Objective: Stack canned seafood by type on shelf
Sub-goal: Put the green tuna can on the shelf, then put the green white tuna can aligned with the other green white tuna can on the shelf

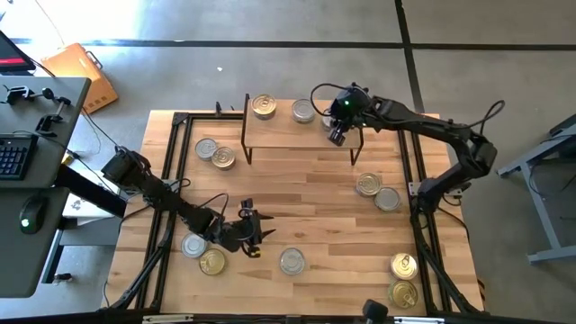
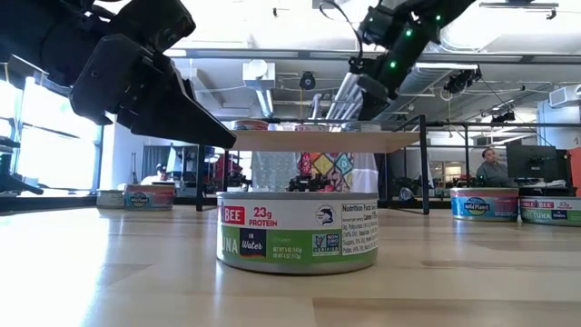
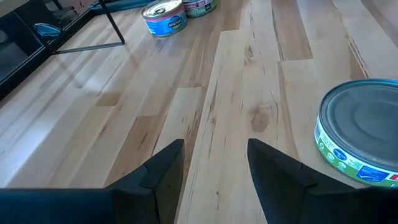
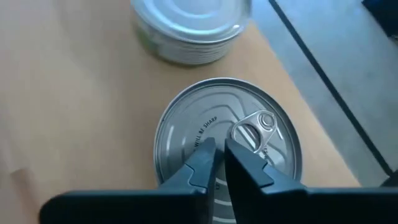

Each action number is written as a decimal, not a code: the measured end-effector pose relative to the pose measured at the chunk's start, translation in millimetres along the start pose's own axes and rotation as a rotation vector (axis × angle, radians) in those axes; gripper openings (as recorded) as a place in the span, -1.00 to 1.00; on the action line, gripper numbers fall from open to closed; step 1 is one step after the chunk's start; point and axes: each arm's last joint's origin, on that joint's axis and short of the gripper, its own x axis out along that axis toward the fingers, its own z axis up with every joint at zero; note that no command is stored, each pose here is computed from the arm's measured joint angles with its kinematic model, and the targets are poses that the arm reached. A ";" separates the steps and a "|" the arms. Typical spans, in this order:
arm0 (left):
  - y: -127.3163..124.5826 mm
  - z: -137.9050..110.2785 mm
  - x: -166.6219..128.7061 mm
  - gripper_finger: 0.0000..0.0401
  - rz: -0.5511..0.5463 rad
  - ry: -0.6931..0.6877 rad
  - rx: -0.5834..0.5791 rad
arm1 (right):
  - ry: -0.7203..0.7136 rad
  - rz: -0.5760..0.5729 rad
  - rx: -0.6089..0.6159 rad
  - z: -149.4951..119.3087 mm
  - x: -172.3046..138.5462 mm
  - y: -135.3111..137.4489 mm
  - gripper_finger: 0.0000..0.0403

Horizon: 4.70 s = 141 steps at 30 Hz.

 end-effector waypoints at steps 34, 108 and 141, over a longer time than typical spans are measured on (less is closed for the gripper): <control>0.1 0.0 0.1 -0.16 0.000 0.000 -0.009 | -0.002 -0.161 0.022 4.2 -5.1 -31.1 -0.98; 7.7 7.1 9.8 -0.16 -0.116 -0.017 -0.035 | 0.311 0.334 -0.179 -203.8 -77.0 227.4 -0.23; -14.2 26.0 91.7 -0.16 -0.298 -0.189 0.537 | -0.463 0.389 -0.569 -179.1 -23.2 319.8 -1.00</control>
